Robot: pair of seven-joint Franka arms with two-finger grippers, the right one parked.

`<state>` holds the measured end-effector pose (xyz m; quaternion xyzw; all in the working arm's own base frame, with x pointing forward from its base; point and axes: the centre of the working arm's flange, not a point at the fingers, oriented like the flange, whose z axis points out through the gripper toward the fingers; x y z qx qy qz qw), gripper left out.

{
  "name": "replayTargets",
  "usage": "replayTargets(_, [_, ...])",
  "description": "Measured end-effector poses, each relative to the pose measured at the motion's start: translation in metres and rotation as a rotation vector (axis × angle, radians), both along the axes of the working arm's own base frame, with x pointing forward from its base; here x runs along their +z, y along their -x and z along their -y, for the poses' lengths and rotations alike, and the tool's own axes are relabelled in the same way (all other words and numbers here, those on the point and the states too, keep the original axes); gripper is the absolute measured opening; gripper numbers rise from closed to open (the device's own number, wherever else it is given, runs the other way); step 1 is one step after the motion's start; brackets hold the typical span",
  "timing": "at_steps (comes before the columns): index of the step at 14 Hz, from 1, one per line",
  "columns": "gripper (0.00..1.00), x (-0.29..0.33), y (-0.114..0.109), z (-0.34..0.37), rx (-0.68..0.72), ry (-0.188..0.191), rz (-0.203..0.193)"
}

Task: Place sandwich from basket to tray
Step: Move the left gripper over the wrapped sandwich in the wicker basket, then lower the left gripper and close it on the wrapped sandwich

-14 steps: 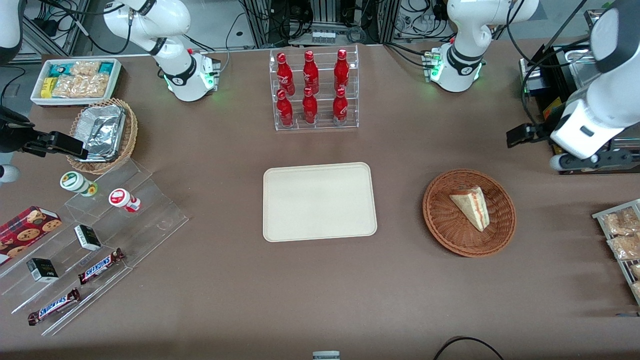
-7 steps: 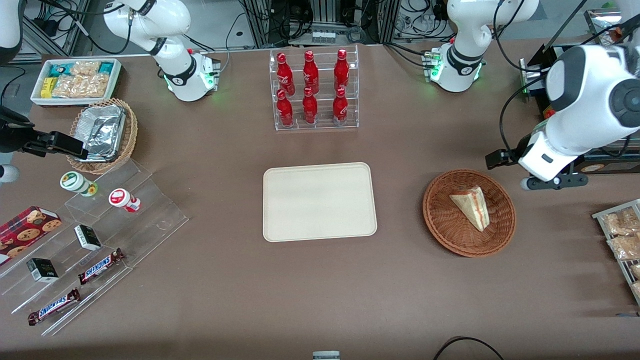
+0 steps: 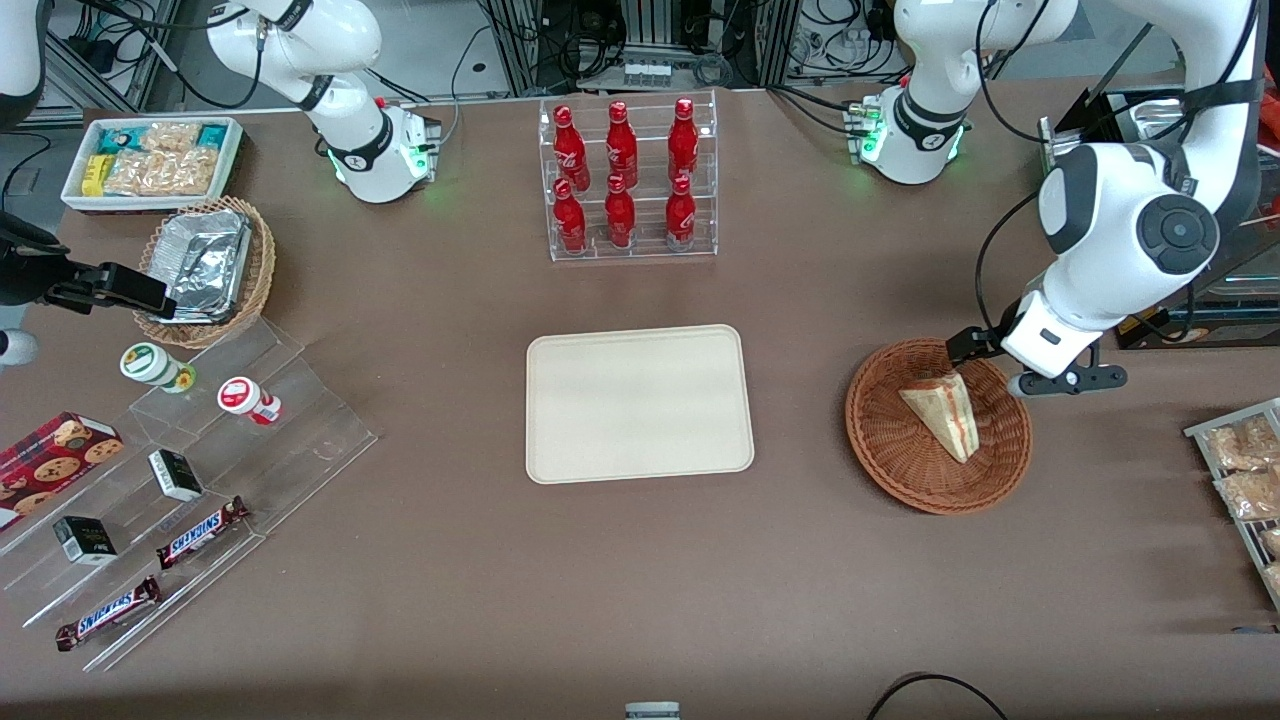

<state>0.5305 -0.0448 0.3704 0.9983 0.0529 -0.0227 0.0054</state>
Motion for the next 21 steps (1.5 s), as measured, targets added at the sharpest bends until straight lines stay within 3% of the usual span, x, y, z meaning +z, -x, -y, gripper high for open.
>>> replayTargets(3, [1.00, -0.016, -0.007, 0.000, 0.148, -0.002, 0.031])
replayTargets(8, [1.00, -0.048, -0.017, 0.004, 0.415, -0.002, 0.047])
replayTargets(21, [1.00, -0.109, -0.015, 0.012, 0.448, -0.027, -0.034])
